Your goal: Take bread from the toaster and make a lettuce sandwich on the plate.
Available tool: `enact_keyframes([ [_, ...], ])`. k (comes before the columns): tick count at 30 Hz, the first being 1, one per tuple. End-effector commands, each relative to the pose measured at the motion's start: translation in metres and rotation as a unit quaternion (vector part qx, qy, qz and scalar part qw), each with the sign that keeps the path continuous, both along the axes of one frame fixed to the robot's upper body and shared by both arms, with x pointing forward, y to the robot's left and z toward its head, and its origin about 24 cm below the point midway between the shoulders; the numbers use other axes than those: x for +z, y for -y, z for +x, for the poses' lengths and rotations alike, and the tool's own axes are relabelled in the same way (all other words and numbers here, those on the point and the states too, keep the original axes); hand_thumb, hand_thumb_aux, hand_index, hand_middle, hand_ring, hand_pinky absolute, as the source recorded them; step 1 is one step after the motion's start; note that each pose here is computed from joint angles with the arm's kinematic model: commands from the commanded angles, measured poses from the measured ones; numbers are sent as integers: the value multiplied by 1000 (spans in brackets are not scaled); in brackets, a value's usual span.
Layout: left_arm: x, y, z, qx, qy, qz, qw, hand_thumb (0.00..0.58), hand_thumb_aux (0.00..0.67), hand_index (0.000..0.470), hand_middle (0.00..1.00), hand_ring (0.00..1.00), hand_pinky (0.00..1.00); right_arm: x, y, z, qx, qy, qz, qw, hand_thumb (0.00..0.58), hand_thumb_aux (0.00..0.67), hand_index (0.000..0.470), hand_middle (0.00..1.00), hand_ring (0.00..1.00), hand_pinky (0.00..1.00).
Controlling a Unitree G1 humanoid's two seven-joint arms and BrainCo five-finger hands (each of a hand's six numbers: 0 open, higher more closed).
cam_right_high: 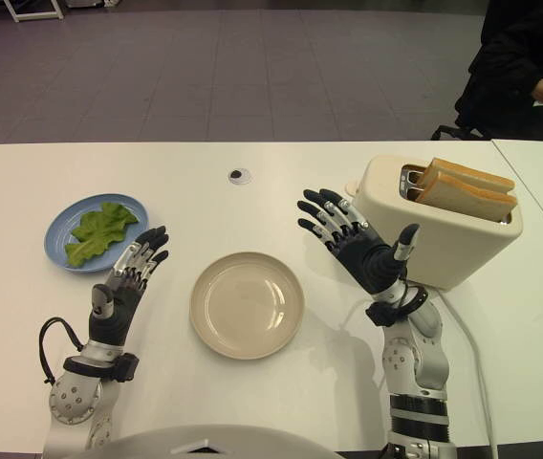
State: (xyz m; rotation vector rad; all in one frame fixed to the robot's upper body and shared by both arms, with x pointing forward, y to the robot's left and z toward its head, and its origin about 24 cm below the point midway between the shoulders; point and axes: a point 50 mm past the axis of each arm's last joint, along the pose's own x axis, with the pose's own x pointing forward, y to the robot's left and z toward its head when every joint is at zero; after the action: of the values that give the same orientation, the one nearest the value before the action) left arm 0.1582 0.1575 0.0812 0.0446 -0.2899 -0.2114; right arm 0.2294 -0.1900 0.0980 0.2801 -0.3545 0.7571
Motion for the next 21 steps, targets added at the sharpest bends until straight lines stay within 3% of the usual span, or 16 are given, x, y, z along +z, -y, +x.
enact_keyframes([
  [1,0,0,0,0,-2,10,1000,0,0,0,0,0,0,-1,1,0,2,-5,-5,1000,0,0,0,0,0,0],
  [17,-1,3,-1,-7,-1,18,1000,0,0,0,0,0,0,-6,-3,-2,14,-13,-23,1000,0,0,0,0,0,0],
  [21,-1,4,1,-9,-1,21,1000,0,0,0,0,0,0,26,1,-14,15,84,-50,995,0,0,0,0,0,0],
])
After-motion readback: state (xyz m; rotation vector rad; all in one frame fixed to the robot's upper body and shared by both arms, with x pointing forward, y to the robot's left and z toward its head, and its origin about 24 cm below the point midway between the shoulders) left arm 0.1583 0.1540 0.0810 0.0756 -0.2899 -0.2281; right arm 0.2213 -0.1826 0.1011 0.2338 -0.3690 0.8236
